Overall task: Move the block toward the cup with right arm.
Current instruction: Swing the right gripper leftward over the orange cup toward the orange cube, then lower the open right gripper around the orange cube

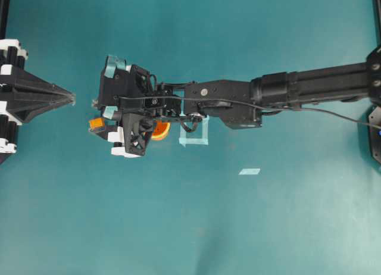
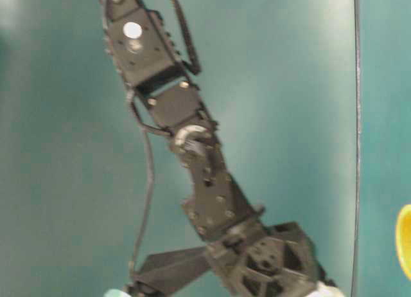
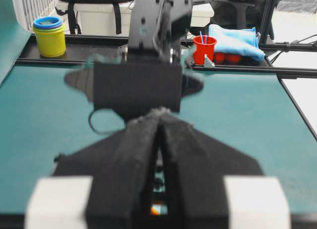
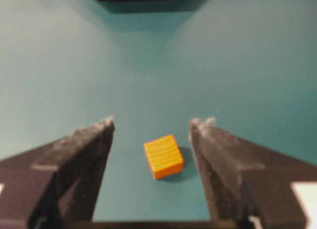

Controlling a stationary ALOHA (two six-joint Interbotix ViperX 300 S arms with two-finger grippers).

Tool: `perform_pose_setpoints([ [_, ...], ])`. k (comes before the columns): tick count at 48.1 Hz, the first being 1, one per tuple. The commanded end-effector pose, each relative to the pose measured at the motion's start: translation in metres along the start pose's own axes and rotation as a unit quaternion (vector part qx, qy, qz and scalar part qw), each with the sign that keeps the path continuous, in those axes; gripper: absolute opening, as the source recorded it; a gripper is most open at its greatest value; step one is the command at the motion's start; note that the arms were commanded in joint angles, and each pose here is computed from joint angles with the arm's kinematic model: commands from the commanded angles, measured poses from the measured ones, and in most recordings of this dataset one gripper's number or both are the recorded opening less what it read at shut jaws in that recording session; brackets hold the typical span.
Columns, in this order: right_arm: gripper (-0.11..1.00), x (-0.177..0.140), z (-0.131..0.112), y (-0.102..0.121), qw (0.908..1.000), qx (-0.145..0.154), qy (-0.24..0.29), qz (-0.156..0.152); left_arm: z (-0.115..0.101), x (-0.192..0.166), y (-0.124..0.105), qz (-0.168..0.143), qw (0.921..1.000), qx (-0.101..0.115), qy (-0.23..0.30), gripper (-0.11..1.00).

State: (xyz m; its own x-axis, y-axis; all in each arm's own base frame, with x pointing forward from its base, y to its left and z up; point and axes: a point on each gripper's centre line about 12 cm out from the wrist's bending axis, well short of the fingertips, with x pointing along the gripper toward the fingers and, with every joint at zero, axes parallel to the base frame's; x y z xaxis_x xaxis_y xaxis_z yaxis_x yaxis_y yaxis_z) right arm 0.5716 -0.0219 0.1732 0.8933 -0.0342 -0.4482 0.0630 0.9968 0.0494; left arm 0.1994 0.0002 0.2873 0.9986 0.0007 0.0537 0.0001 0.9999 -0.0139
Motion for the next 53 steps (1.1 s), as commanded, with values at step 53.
perform_pose_setpoints([
  [53,0.64,0.043,-0.015,0.003,0.9991,0.005,-0.041,0.004,0.009,0.003,0.000,0.000,1.0000,0.001,-0.009,0.00],
])
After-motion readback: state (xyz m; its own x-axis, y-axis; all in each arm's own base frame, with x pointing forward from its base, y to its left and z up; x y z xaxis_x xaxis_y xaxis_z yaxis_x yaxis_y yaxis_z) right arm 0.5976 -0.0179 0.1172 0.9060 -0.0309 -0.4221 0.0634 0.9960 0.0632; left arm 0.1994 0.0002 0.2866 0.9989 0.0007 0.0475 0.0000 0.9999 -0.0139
